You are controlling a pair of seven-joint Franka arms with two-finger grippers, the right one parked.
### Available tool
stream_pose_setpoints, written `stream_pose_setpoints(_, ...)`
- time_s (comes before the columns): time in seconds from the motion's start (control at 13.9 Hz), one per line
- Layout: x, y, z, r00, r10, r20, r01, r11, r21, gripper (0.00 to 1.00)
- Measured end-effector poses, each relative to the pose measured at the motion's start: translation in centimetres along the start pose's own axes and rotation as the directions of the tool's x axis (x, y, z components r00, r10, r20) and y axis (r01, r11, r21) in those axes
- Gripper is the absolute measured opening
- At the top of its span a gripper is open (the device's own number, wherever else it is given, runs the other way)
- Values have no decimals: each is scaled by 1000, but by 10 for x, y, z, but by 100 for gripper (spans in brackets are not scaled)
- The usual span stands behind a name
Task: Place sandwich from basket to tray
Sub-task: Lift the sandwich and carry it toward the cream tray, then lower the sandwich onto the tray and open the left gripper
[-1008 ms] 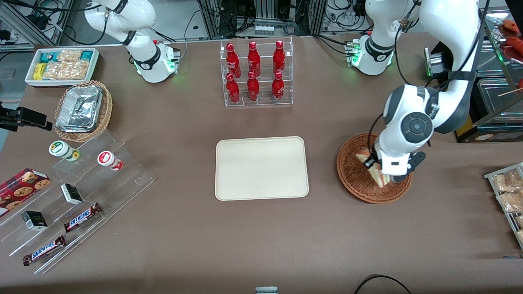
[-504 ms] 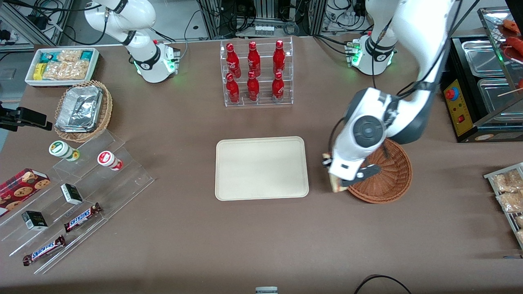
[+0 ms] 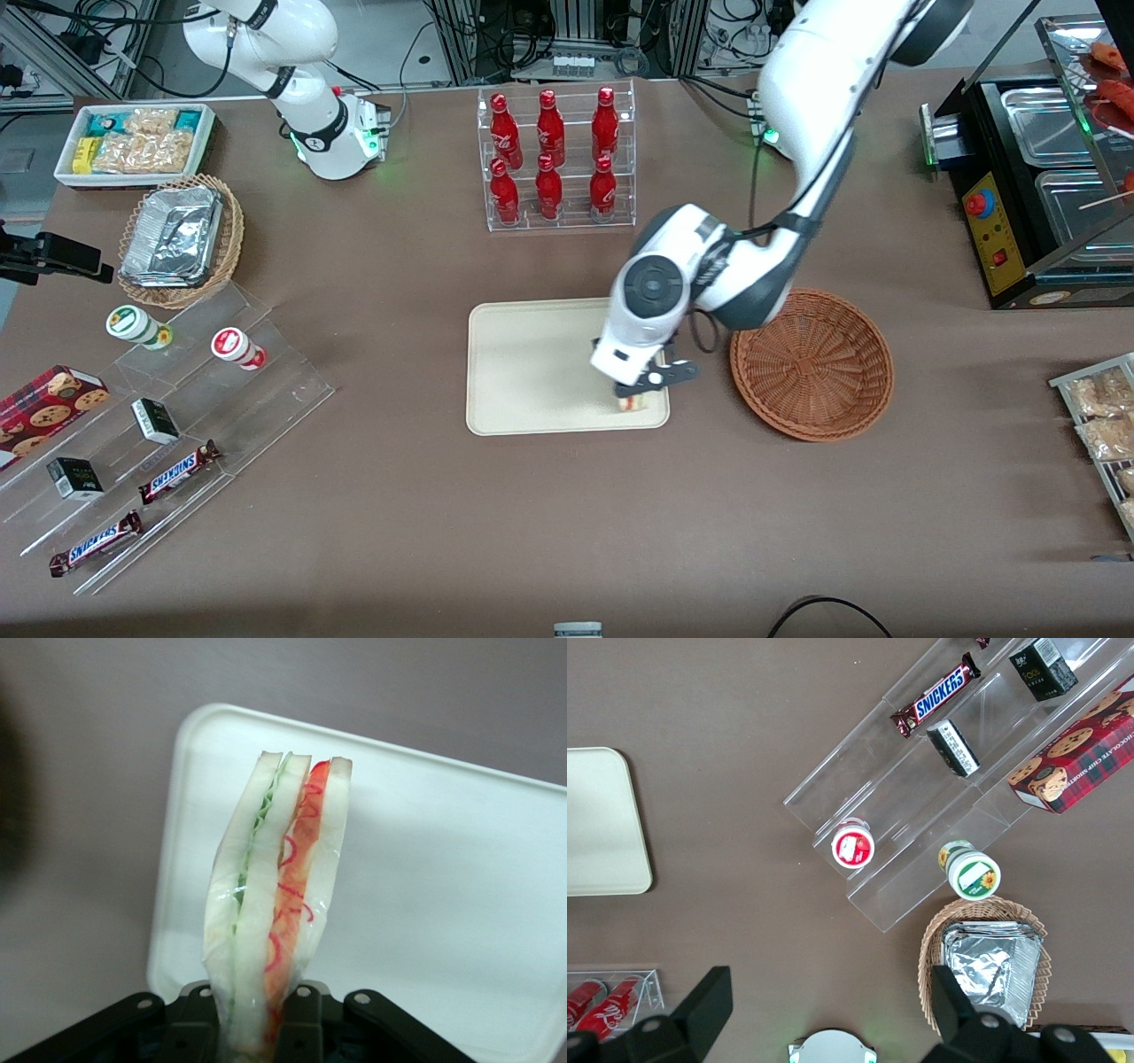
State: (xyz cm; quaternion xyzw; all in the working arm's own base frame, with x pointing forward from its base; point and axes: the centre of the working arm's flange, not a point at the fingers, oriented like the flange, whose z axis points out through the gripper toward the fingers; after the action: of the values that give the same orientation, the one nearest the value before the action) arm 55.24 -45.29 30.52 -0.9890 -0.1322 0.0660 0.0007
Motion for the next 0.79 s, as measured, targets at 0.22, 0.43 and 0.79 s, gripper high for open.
stream_pose_setpoints(0.22, -24, 40, 16, 1000, -28, -2, 28, 999, -16, 19)
stream_pose_setpoints(0.43, -41, 68, 34, 999, -45, -8, 45, 999, -18, 19)
stream_pose_setpoints(0.79, -57, 86, 53, 998, -63, -21, 63, 998, -5, 19)
